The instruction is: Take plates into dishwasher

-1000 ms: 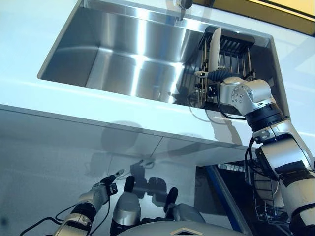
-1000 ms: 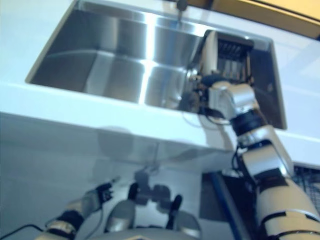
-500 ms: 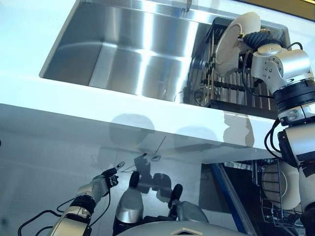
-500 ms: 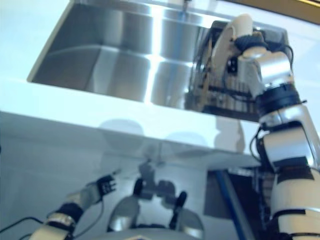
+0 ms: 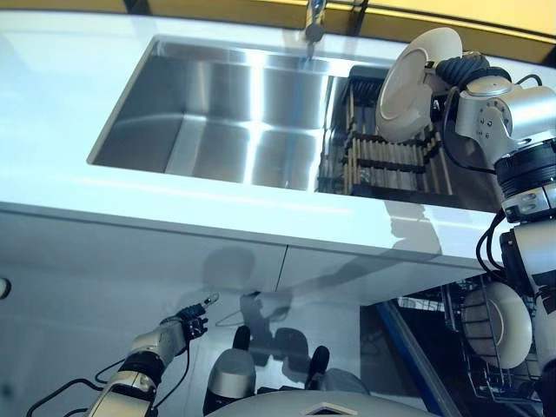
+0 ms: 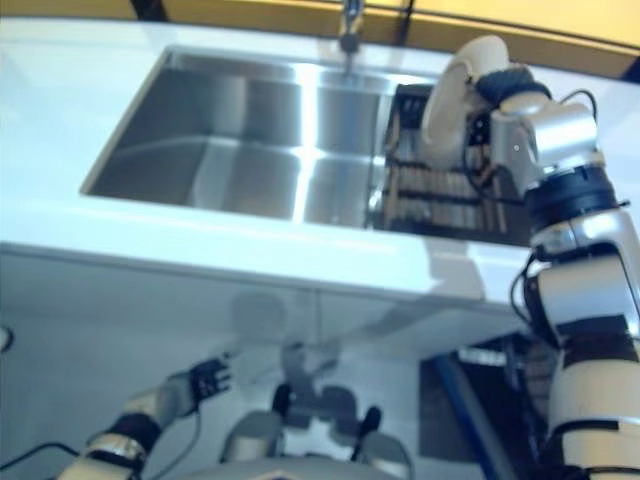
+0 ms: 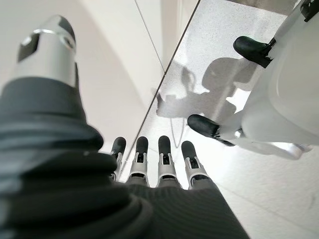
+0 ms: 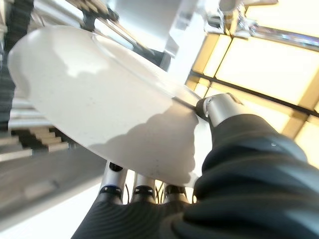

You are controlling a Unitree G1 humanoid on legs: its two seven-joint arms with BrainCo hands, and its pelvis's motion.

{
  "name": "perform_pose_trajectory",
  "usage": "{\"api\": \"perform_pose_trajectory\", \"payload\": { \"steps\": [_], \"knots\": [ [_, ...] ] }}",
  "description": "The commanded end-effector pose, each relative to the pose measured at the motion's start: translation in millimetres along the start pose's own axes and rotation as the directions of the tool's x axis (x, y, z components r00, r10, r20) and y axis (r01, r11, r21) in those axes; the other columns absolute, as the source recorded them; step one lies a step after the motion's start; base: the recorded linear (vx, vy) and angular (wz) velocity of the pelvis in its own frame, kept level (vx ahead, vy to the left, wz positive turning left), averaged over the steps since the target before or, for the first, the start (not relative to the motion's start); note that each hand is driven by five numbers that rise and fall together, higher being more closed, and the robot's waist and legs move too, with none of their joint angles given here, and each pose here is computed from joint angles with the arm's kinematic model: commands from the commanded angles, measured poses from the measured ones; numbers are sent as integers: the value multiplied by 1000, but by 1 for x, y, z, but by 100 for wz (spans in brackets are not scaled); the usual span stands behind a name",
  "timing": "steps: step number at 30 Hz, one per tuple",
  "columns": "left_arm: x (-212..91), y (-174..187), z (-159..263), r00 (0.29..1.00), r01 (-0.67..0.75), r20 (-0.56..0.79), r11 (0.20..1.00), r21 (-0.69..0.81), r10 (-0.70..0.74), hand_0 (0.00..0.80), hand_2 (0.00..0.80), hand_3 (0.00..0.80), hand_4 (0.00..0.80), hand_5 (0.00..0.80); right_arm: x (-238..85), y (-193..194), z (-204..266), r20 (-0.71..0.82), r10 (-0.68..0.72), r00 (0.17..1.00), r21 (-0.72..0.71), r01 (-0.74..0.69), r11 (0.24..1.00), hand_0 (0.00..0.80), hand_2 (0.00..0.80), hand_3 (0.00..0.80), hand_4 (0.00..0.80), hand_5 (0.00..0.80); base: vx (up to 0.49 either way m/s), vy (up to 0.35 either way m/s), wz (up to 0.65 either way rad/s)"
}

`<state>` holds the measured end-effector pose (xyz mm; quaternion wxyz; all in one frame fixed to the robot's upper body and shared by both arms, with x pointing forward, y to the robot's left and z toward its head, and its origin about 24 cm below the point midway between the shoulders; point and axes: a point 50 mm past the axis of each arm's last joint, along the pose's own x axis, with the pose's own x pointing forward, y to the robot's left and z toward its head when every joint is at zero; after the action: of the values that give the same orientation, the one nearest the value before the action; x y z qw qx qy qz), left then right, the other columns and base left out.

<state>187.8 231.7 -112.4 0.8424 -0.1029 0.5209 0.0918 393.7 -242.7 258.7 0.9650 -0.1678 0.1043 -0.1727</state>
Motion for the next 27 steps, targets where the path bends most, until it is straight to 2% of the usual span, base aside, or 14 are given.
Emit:
{"api": "perform_pose_trajectory", "payload": {
  "steps": [1, 6, 12, 21, 27],
  "knots": [
    [-1, 13, -4, 999, -28, -17, 998, 62, 29, 0, 0, 0, 0, 0, -6, -28, 24, 150, -74, 986, -79, 87, 993, 800, 800, 800, 800, 800, -11, -46, -8],
    [-2, 19, -3, 999, -31, -6, 996, 85, 31, 0, 0, 0, 0, 0, -8, -40, 29, 194, -40, 980, -102, 60, 993, 800, 800, 800, 800, 800, -3, -48, -23],
    [-4, 24, 0, 999, -33, 16, 994, 101, 31, 0, 0, 0, 0, 0, -17, -67, 40, 265, -30, 964, -246, 97, 964, 800, 800, 800, 800, 800, -11, -46, -23],
    [-7, 41, -4, 998, -53, 42, 983, 177, 47, 0, 0, 0, 0, 0, -30, -114, 47, 285, -45, 958, -357, 149, 922, 800, 800, 800, 800, 800, -15, -84, -21],
    [-8, 44, -15, 998, -51, 36, 992, 112, 47, 0, 0, 0, 0, 0, -38, -136, 35, 265, -48, 963, -406, 157, 900, 800, 800, 800, 800, 800, 14, -48, -11]
  ]
}}
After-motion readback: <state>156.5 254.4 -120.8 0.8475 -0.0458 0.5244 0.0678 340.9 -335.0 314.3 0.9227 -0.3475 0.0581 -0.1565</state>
